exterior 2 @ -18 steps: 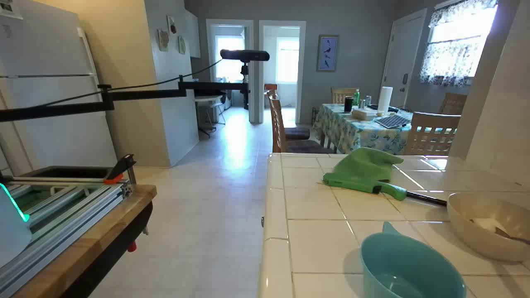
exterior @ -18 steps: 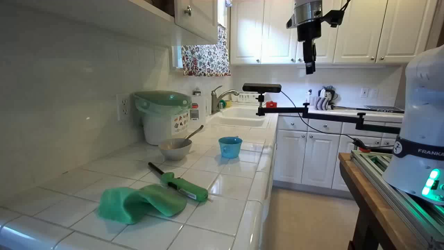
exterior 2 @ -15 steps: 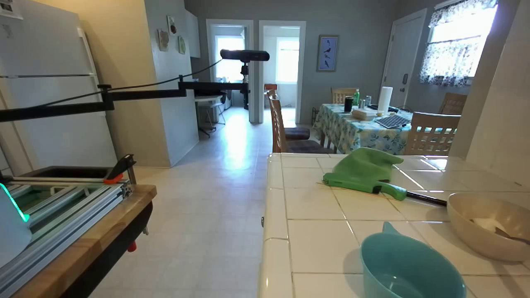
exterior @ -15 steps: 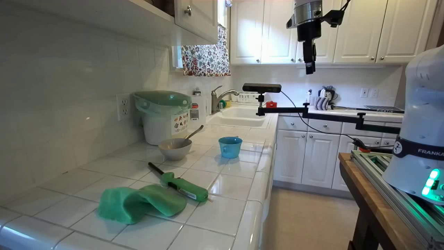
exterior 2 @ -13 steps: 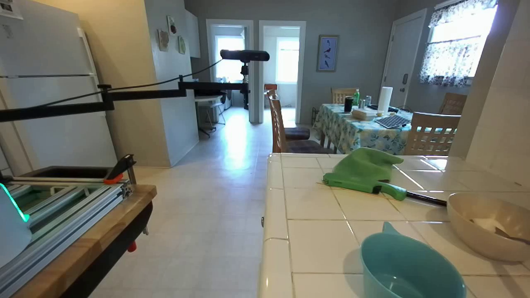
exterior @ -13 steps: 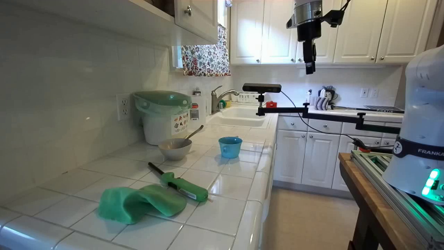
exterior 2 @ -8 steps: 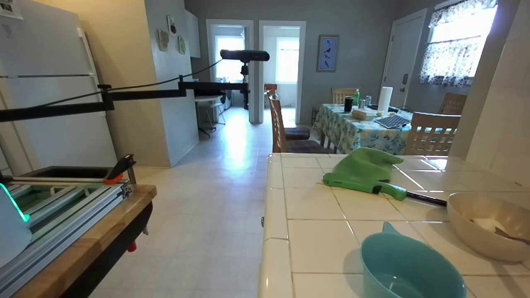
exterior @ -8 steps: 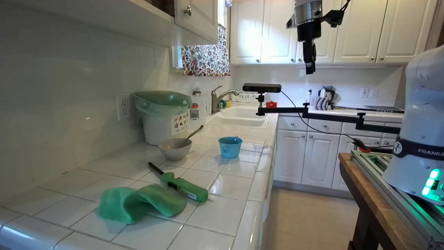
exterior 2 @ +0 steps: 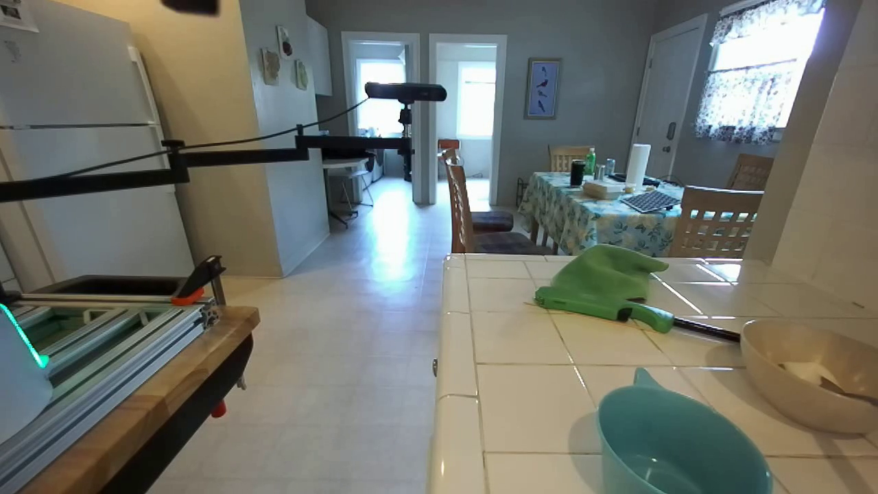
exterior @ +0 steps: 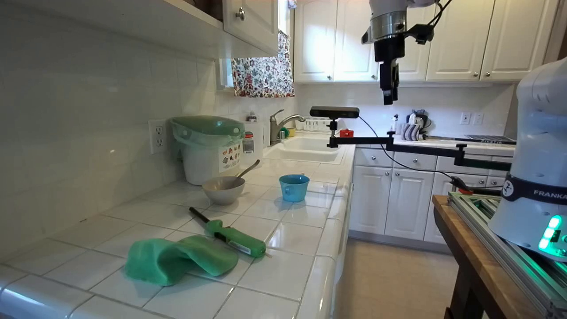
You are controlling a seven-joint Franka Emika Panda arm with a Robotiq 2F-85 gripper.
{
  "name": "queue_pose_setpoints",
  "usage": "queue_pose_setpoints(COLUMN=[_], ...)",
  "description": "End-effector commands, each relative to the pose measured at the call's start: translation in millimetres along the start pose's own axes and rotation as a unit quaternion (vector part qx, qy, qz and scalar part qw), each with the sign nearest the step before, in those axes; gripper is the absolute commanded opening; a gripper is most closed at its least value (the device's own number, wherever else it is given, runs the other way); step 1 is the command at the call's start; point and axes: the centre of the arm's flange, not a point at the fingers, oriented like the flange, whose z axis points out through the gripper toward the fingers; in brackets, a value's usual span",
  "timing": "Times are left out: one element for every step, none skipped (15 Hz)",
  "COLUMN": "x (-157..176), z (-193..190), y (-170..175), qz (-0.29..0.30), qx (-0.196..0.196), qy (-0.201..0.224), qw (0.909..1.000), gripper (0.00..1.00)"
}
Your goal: Put the blue object inside the top cupboard
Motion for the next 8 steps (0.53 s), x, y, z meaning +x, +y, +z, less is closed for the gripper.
queue_pose_setpoints(x=[18,25,31,35,39,42,44,46], z=[29,38,46,54,62,71,79,89], y=[-31,-38,-42,-45,-43,-42,-40,-37], qz=[0.037,0.046,0.061,0.076,0.095,0.114,0.129,0.149], qx=[0.025,0.044,0.050,0.055,0.063,0.069,0.077,0.083], qy=[0.049,0.079,0.091,0.102,0.107,0.110,0.109,0.110], qw=[0.9978,0.9948,0.9927,0.9904,0.9877,0.9849,0.9826,0.9791], gripper=[1.00,1.00,1.00,1.00,1.00,1.00,1.00,1.00])
